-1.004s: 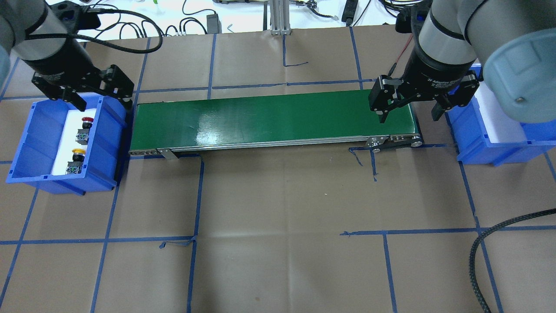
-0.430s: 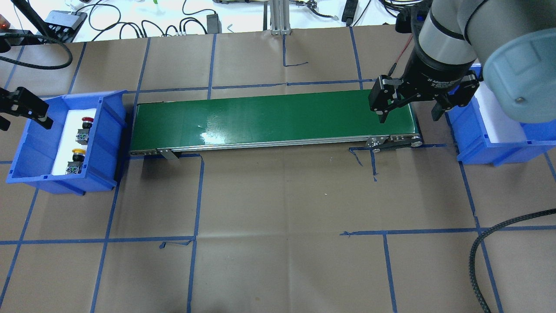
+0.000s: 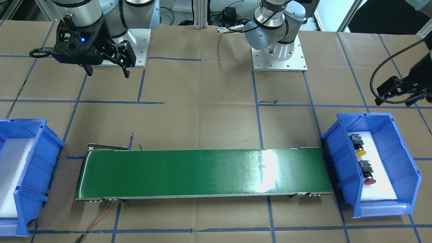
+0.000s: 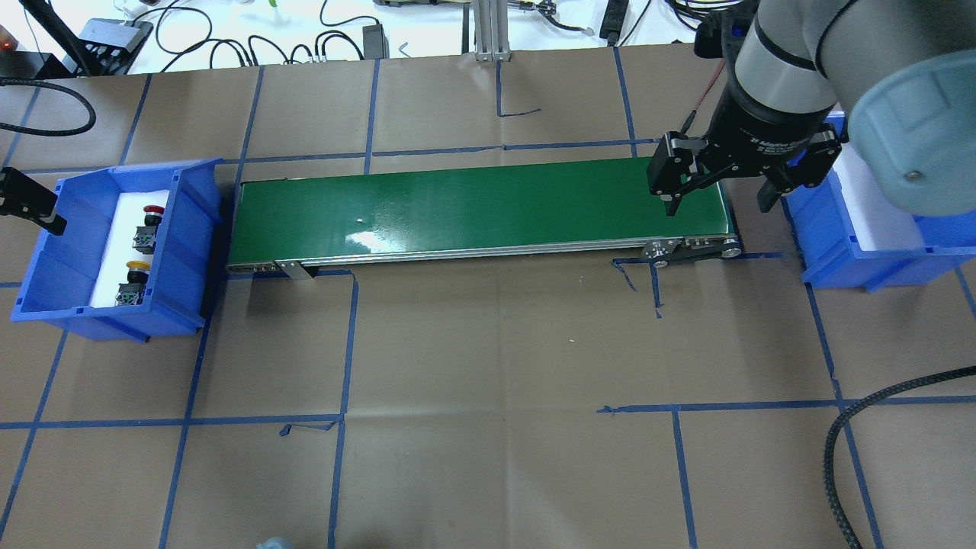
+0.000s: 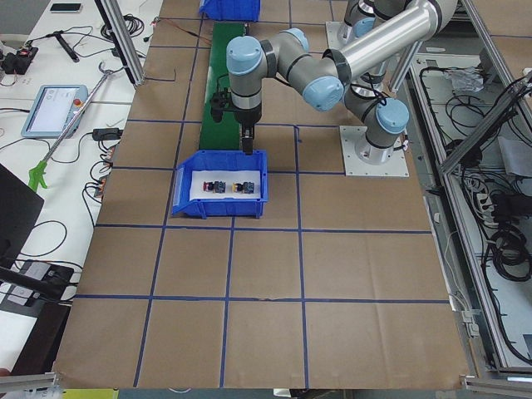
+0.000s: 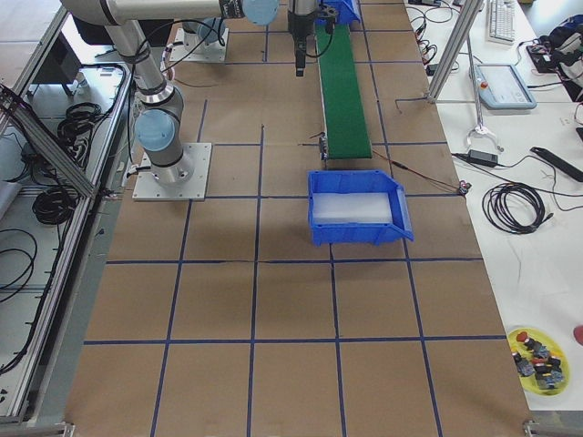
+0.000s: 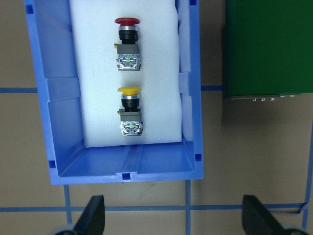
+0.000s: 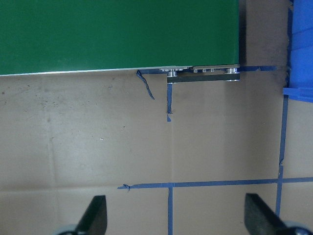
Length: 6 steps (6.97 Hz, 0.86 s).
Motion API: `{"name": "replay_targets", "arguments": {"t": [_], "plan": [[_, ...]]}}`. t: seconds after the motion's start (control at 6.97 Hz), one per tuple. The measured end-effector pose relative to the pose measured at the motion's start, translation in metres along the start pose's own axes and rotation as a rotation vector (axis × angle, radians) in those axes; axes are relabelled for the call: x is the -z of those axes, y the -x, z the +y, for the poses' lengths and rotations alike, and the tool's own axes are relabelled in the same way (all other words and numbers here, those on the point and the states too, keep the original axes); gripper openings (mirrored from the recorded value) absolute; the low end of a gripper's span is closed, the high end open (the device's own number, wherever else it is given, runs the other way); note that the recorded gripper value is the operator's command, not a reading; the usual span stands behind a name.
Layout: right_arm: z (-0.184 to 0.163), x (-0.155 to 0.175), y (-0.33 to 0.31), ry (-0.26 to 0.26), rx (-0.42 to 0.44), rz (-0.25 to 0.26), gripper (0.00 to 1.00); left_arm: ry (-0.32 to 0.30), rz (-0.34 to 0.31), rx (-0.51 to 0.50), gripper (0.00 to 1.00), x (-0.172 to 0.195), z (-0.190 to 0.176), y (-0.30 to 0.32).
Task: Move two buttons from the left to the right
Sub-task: 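Move the left gripper over the bin and lower toward the yellow button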
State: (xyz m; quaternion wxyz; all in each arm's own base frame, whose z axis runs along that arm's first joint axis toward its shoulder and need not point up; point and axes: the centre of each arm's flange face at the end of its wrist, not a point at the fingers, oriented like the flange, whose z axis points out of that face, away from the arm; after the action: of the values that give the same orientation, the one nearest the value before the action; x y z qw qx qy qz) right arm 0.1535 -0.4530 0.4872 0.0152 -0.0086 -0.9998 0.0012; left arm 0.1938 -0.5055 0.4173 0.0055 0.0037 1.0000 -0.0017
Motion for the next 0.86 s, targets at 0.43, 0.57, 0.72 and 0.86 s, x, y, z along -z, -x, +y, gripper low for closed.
{"name": "replay_targets", "arguments": {"t": [0.43, 0.57, 0.72, 0.86], "plan": [[0.0, 0.0, 0.0, 0.0, -0.001, 0.0, 1.0, -0.037, -0.015, 0.004, 1.0, -0.07, -0.019, 0.013], [0.0, 0.0, 0.0, 0.001, -0.001, 0.0, 1.0, -0.049, -0.023, 0.007, 1.0, -0.098, -0.019, 0.013], [0.0, 0.0, 0.0, 0.001, -0.001, 0.0, 1.0, -0.051, -0.023, 0.01, 1.0, -0.122, -0.019, 0.012], [0.0, 0.0, 0.0, 0.001, -0.001, 0.0, 1.0, -0.043, -0.017, 0.012, 1.0, -0.142, -0.019, 0.012]]}}
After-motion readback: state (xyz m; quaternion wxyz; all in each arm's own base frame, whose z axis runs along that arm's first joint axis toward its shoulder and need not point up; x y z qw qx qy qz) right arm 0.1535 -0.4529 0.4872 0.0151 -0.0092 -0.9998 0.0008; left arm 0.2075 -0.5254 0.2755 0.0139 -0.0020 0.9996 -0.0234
